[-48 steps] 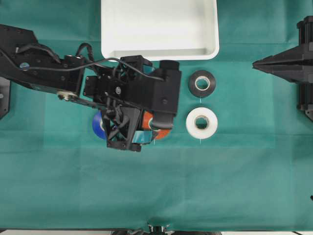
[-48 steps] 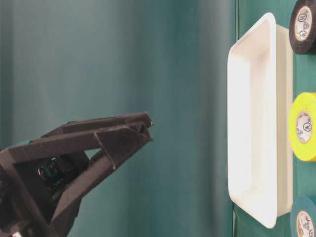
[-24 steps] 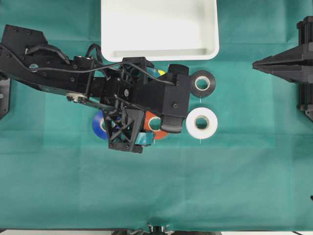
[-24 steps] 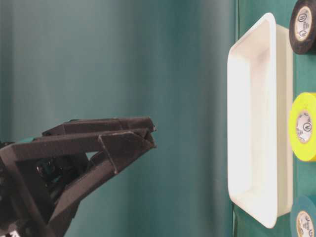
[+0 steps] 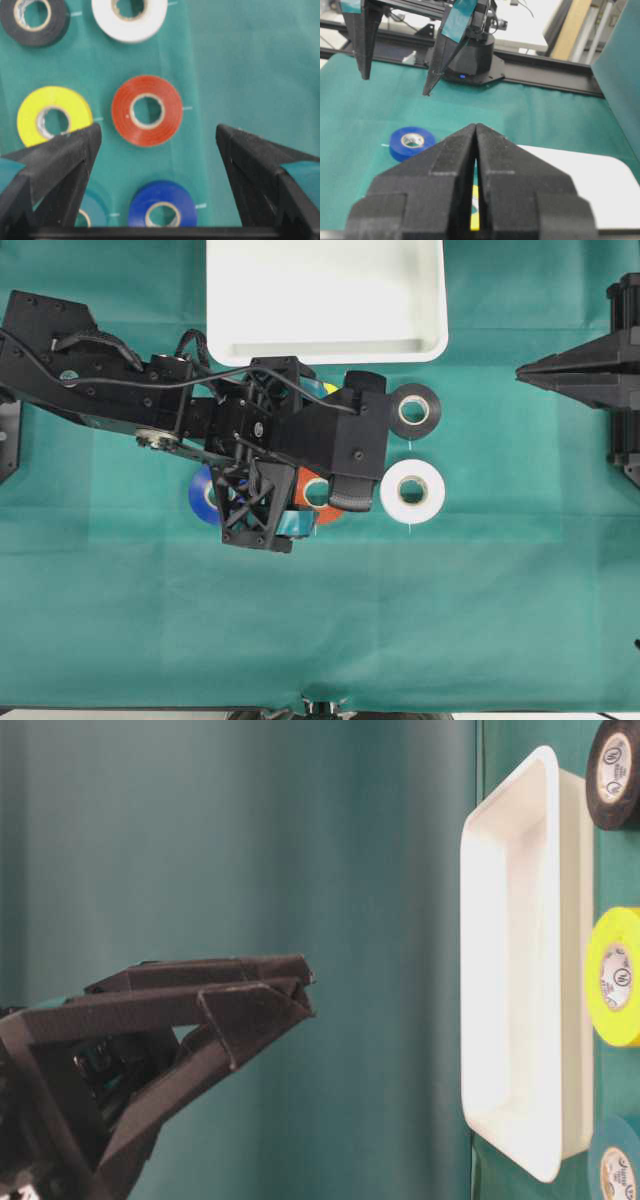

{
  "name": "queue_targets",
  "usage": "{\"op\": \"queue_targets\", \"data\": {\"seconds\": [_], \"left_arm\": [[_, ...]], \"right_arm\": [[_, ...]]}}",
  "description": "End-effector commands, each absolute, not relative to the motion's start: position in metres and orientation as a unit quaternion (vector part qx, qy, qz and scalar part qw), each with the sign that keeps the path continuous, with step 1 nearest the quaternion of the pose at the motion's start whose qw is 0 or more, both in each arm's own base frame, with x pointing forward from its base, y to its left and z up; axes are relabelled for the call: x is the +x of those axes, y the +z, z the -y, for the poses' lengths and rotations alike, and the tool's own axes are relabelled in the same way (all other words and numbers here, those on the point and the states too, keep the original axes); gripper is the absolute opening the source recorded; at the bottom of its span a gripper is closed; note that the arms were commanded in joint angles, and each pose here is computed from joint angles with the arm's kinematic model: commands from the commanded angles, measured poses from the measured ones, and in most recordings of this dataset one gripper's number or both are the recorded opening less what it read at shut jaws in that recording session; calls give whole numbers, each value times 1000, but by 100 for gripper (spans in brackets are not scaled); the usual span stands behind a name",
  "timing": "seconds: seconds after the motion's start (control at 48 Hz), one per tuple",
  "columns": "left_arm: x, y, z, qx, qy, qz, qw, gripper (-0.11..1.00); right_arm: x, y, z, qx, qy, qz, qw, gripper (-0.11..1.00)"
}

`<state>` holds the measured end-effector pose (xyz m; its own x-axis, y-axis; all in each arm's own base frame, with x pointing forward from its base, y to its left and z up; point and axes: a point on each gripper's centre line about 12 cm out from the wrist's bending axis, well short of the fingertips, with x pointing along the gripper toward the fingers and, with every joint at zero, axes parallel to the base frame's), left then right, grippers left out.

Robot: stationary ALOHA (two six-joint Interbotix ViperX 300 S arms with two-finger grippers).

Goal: Place the tape from the fixed location into the white case.
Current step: 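Lower the left gripper with one finger into the orange roll's hole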

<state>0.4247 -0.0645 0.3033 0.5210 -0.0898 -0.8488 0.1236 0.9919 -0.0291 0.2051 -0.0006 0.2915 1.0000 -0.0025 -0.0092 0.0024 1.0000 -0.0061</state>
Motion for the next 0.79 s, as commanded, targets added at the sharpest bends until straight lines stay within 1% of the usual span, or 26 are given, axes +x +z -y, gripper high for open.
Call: {"op": "queue_targets", "data": {"seconds": [0.0,0.375,0.5,0.771], "left_arm": [[425,311,66,17,-63,-472,879,100],[430,275,66,18,-61,-488,871,100],[432,256,70,21,-64,-495,866,100],[438,231,79,27,-71,-506,859,100]], "right_arm": [[208,303,1,-4,-1,9,1000,0],[207,303,1,-4,-1,10,1000,0],[208,303,1,-5,-1,9,1000,0],[208,302,0,-5,0,8,1000,0]]}}
